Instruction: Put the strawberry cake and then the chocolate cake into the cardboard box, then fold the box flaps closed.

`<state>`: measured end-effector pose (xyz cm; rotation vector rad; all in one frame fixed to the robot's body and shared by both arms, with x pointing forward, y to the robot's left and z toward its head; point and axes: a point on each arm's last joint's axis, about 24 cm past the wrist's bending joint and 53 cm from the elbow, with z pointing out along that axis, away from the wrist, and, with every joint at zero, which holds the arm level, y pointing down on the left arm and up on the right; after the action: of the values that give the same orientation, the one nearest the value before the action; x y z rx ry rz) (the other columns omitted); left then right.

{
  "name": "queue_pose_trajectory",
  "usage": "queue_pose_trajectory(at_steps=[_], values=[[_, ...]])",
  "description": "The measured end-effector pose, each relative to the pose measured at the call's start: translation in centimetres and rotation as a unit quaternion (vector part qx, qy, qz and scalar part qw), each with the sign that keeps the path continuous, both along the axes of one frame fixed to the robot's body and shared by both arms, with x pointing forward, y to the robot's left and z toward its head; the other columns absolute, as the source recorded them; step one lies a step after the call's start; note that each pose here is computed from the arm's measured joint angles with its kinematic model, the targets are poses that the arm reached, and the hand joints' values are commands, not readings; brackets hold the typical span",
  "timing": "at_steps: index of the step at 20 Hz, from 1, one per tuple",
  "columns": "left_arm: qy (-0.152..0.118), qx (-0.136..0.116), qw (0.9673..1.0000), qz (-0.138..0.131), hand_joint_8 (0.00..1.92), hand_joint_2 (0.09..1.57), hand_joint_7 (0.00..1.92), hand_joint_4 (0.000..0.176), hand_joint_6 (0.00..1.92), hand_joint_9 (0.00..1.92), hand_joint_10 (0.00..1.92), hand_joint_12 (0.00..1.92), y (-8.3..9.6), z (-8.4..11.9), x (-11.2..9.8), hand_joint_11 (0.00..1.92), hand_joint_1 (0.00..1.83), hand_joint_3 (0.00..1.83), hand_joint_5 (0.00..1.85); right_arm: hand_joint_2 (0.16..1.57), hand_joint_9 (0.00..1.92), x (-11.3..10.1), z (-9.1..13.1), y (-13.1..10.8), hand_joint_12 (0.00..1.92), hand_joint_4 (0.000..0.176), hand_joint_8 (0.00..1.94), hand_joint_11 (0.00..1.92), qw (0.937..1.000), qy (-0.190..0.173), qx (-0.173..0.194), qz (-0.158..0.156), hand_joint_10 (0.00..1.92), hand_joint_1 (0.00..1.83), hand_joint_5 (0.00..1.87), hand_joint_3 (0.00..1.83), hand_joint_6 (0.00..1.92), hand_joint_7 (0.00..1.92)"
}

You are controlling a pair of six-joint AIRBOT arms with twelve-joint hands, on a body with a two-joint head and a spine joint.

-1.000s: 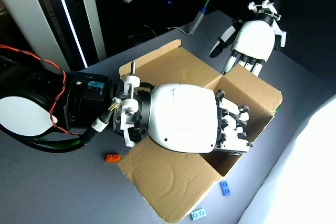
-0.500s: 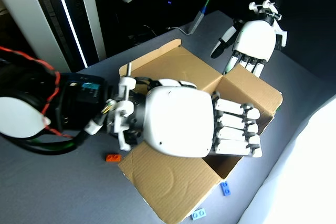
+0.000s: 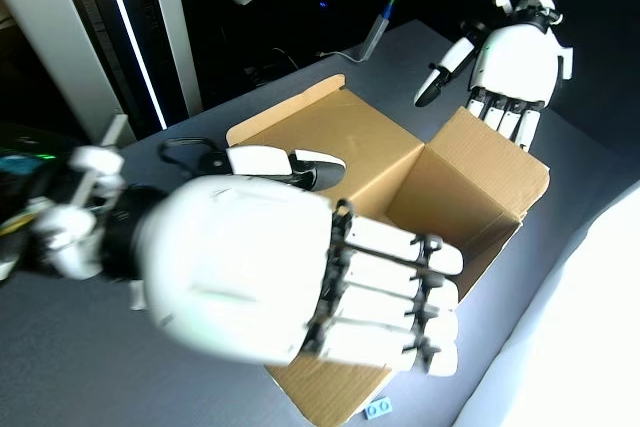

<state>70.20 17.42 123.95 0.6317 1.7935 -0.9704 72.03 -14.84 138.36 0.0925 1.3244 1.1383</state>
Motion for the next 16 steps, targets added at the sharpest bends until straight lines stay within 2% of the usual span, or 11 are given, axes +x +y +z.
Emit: queue_pose_trajectory(at_steps=[1, 2, 4, 5, 8, 10, 11, 12, 14, 16], values=[[-0.004, -0.011, 0.9999, 0.005, 0.0, 1.16, 0.25, 0.074, 0.0, 0.34, 0.01, 1.05, 0.1, 1.0, 0.3, 0.0, 0.0, 0.0, 0.21, 1.16, 0.21, -0.2, 0.4, -1.9, 0.56, 0.0, 0.0, 0.0, 0.9997, 0.005, 0.019, -0.012, 0.0, 0.0, 0.22, 0.01, 0.01, 0.22], [-0.01, -0.019, 0.9997, 0.008, 0.0, 1.16, 0.25, 0.066, 0.0, 0.32, 0.0, 0.99, 0.2, 1.8, 0.5, 0.0, 0.0, 0.0, 0.21, 1.17, 0.2, -0.5, 0.5, -3.7, 0.52, 0.0, 0.0, 0.0, 0.9991, 0.011, 0.033, -0.024, 0.0, 0.0, 0.2, 0.01, 0.0, 0.21], [-0.015, -0.022, 0.9996, 0.007, 0.01, 1.17, 0.27, 0.064, 0.0, 0.32, 0.0, 1.0, 0.0, 2.3, 0.5, 0.0, 0.0, 0.01, 0.21, 1.14, 0.17, -0.7, -0.8, -6.1, 0.51, 0.0, 0.0, 0.0, 0.9978, 0.03, 0.041, -0.042, 0.0, 0.0, 0.19, 0.0, 0.0, 0.19], [-0.016, -0.021, 0.9996, 0.006, 0.01, 1.17, 0.28, 0.066, 0.0, 0.32, 0.0, 1.0, -0.1, 2.5, 0.5, 0.0, 0.0, 0.0, 0.21, 1.12, 0.18, -0.7, -1.9, -6.8, 0.51, 0.0, 0.01, 0.0, 0.9973, 0.042, 0.036, -0.049, 0.01, 0.0, 0.19, 0.0, 0.0, 0.2], [-0.025, -0.024, 0.9994, -0.001, 0.01, 1.17, 0.28, 0.062, 0.0, 0.32, 0.0, 1.02, -0.9, 3.3, 0.3, 0.0, 0.0, 0.0, 0.21, 1.12, 0.19, -0.1, -6.2, -7.5, 0.54, 0.0, 0.01, 0.0, 0.9944, 0.075, -0.014, -0.074, 0.01, 0.0, 0.16, 0.0, 0.0, 0.23], [-0.03, -0.028, 0.9992, -0.005, 0.0, 1.18, 0.24, 0.057, 0.0, 0.27, 0.0, 0.9, -1.6, 3.8, 0.2, 0.0, 0.0, 0.0, 0.19, 1.13, 0.14, -0.2, -7.9, -8.1, 0.49, 0.0, 0.0, 0.0, 0.9928, 0.082, -0.029, -0.082, 0.0, 0.0, 0.13, 0.0, 0.0, 0.16], [-0.031, -0.022, 0.9992, -0.012, 0.0, 1.19, 0.22, 0.051, 0.0, 0.25, 0.0, 0.85, -2.3, 3.6, -0.2, 0.0, 0.0, 0.0, 0.18, 1.12, 0.11, -0.2, -9.2, -8.6, 0.47, 0.0, 0.0, 0.0, 0.9912, 0.092, -0.035, -0.088, 0.0, 0.0, 0.13, 0.0, 0.0, 0.13], [-0.033, -0.013, 0.9992, -0.017, 0.0, 1.18, 0.18, 0.036, 0.0, 0.21, 0.0, 0.76, -2.7, 3.2, -0.4, 0.0, 0.0, 0.0, 0.16, 1.11, 0.08, -0.2, -10.1, -9.0, 0.36, 0.0, 0.0, 0.0, 0.9897, 0.1, -0.041, -0.094, 0.0, 0.0, 0.11, 0.0, 0.01, 0.11], [-0.034, -0.003, 0.9988, -0.035, 0.0, 1.21, 0.16, 0.0, 0.0, 0.17, 0.0, 0.61, -3.9, 2.8, -1.3, 0.0, 0.0, 0.01, 0.14, 1.13, 0.08, -0.2, -11.8, -9.5, 0.31, 0.0, 0.01, 0.0, 0.9866, 0.11, -0.06, -0.104, 0.01, 0.0, 0.11, 0.0, 0.01, 0.12], [-0.034, -0.004, 0.9982, -0.048, 0.0, 1.21, 0.18, 0.0, 0.0, 0.17, 0.0, 0.51, -5.1, 2.8, -2.0, 0.0, 0.0, 0.0, 0.14, 1.14, 0.1, -0.3, -12.2, -9.7, 0.31, 0.0, 0.01, 0.0, 0.9863, 0.101, -0.074, -0.107, 0.02, 0.0, 0.13, 0.01, 0.01, 0.13]])
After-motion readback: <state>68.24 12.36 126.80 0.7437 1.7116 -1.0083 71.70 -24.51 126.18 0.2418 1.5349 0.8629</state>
